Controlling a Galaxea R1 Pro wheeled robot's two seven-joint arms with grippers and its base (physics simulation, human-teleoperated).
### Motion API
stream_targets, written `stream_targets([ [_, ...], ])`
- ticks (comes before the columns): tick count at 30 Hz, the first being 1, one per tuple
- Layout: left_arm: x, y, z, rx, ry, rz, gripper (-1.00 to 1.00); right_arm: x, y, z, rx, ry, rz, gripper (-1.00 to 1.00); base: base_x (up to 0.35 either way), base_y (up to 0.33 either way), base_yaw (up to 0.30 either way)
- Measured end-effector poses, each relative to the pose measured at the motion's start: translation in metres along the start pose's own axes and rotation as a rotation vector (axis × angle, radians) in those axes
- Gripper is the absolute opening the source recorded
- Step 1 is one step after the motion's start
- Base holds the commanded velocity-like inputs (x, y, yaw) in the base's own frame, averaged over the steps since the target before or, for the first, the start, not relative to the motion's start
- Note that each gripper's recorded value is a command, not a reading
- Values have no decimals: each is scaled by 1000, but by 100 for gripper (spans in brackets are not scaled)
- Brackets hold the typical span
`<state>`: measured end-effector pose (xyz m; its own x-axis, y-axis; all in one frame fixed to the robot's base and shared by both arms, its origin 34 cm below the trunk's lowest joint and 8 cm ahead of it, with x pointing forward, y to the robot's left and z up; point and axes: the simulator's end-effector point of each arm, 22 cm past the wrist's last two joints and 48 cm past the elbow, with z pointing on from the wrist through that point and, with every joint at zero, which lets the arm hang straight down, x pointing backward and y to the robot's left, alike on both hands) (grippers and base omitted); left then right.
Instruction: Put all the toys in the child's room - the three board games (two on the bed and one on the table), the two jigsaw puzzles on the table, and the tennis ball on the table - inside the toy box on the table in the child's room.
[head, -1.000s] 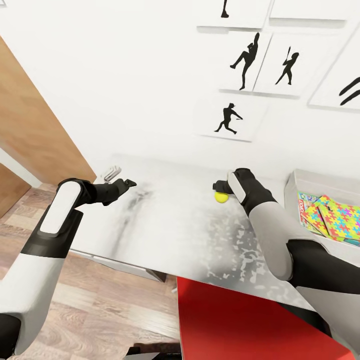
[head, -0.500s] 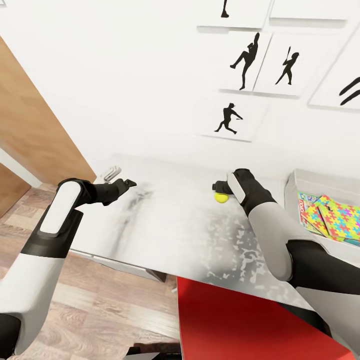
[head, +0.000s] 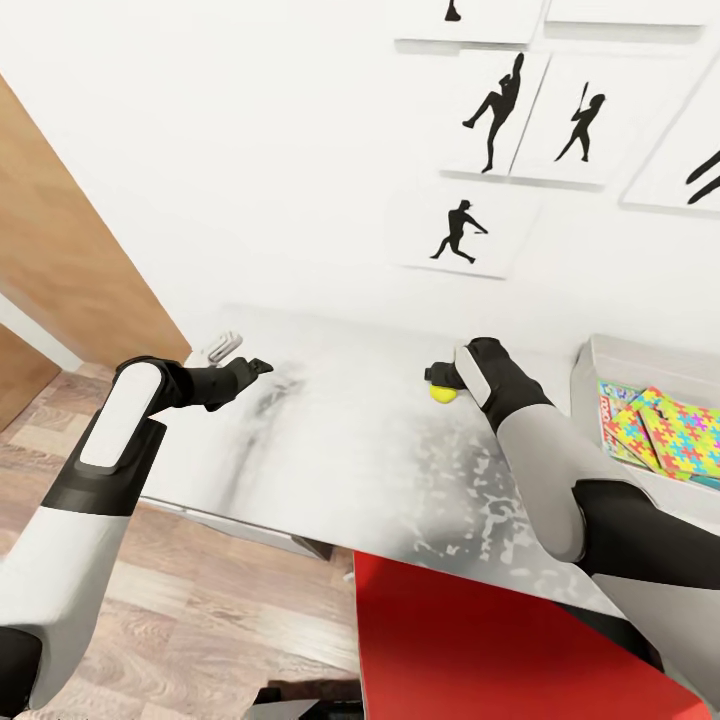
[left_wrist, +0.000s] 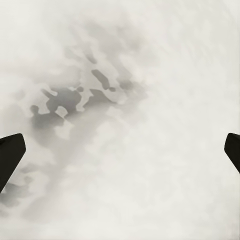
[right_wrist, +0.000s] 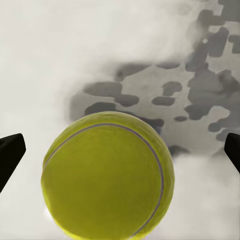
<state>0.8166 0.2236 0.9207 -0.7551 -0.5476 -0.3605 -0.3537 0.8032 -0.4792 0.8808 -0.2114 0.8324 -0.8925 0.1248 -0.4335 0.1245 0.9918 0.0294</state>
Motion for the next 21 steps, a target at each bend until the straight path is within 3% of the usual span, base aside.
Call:
stream_targets([
  [21,2,2,3,-3,5,-1,100,6,-1,5,1,10,0,100,0,0,0],
])
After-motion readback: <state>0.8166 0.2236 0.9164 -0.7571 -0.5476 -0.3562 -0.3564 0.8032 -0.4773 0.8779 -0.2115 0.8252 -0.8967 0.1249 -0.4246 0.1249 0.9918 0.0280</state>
